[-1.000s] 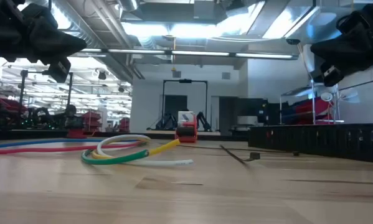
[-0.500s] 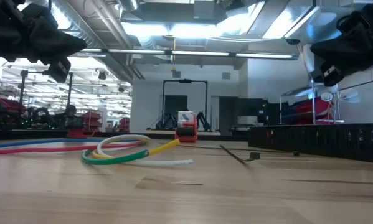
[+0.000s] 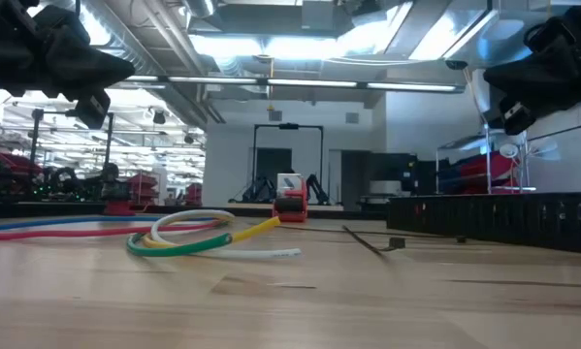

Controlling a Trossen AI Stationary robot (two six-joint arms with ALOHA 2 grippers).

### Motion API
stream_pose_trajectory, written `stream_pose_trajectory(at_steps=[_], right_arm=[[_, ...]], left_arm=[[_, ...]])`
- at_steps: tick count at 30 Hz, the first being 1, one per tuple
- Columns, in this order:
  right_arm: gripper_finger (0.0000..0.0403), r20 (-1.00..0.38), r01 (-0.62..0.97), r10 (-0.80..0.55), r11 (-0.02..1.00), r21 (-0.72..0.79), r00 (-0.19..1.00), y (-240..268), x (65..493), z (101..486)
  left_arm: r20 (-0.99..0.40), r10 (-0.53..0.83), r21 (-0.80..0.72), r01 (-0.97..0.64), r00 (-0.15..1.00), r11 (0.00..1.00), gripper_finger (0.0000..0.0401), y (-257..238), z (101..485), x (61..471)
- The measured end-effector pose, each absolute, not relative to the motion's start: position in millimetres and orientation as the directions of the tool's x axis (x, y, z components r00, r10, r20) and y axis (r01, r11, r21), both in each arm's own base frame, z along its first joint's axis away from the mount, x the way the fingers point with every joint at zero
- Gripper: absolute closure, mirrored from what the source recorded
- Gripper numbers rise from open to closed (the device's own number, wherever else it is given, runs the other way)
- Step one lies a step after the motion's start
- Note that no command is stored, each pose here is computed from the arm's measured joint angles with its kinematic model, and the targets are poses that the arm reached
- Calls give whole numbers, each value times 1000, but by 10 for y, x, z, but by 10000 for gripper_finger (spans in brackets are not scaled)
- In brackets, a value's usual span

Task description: Ziptie cables

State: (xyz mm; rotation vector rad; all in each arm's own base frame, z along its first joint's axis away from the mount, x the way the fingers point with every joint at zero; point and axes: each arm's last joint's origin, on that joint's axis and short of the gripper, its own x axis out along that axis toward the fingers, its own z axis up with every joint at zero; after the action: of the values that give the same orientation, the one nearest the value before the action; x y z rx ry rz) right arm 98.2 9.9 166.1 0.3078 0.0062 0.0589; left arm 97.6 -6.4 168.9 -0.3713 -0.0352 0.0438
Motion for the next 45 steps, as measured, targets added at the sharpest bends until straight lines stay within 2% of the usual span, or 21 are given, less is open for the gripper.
stream_pose_trajectory(at_steps=[40, 45], right_arm=[[396, 3, -56, 58, 951, 303, 998, 99, 982, 1661], [396, 3, -57, 59, 951, 303, 998, 99, 982, 1661]], left_arm=[[28, 50, -363, -36, 998, 931, 388, -64, 1690, 976], [71, 68, -398, -34, 995, 917, 388, -58, 1733, 974]])
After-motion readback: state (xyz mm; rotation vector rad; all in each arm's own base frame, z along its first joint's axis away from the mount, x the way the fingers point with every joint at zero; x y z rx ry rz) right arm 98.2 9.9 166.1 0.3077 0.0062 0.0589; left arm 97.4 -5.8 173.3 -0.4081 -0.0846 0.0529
